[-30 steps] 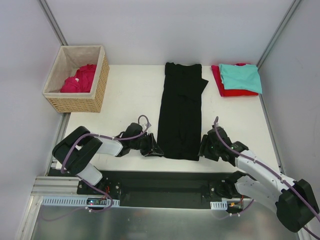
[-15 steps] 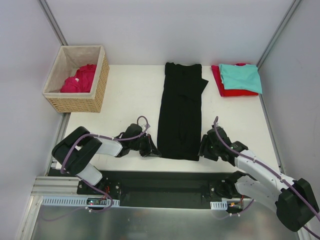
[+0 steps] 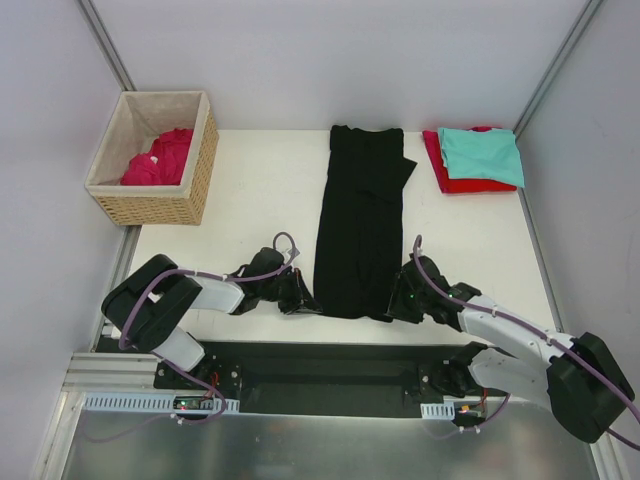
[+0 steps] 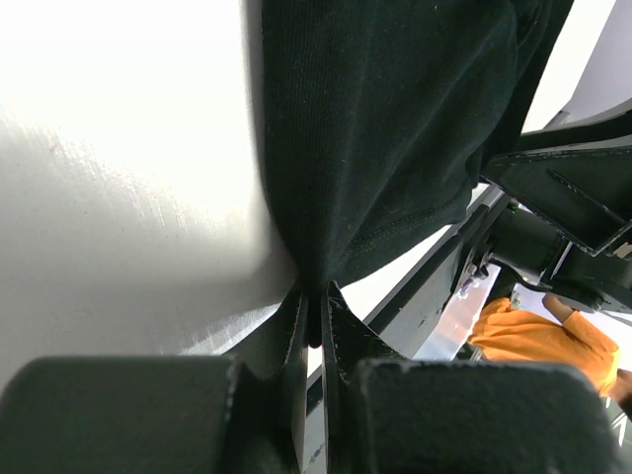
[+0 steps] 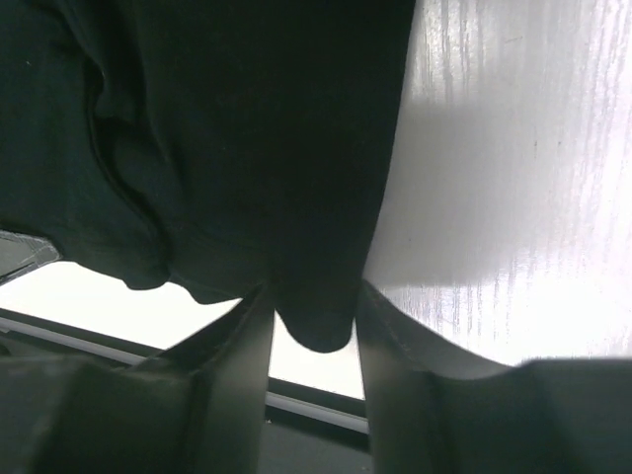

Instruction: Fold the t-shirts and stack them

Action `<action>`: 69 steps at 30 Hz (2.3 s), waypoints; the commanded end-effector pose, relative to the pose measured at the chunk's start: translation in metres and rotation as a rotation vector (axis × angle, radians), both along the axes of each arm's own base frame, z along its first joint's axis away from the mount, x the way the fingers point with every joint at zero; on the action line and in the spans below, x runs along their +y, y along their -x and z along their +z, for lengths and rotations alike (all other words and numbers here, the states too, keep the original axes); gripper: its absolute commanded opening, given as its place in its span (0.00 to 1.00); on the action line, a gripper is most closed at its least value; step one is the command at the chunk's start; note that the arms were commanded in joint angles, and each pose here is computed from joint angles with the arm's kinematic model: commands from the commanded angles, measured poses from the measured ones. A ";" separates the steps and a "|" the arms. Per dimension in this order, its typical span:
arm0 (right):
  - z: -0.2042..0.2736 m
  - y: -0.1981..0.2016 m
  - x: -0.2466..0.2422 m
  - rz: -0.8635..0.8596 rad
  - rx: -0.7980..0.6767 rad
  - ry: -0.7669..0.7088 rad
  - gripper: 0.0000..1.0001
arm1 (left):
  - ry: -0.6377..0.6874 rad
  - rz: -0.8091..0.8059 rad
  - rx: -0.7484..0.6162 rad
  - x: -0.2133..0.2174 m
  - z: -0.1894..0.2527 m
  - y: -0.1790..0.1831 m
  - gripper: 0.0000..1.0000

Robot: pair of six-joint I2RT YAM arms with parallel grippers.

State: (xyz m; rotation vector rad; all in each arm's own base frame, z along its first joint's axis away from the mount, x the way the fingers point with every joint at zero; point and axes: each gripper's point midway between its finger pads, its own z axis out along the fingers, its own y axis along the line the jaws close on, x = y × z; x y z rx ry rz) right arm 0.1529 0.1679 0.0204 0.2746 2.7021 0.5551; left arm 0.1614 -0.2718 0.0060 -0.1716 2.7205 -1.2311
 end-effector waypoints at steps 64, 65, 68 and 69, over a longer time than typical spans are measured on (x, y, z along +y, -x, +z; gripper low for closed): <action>0.142 -0.113 -0.003 -0.011 -0.368 0.267 0.01 | -0.225 0.152 -0.459 0.015 0.153 -0.110 0.00; 0.138 -0.121 -0.004 -0.022 -0.356 0.274 0.01 | -0.230 0.145 -0.447 0.011 0.147 -0.115 0.00; 0.139 -0.138 -0.001 -0.039 -0.352 0.272 0.01 | -0.196 0.134 -0.434 -0.001 0.145 -0.131 0.00; 0.139 -0.142 0.000 -0.041 -0.351 0.271 0.01 | -0.187 0.130 -0.434 -0.005 0.145 -0.135 0.00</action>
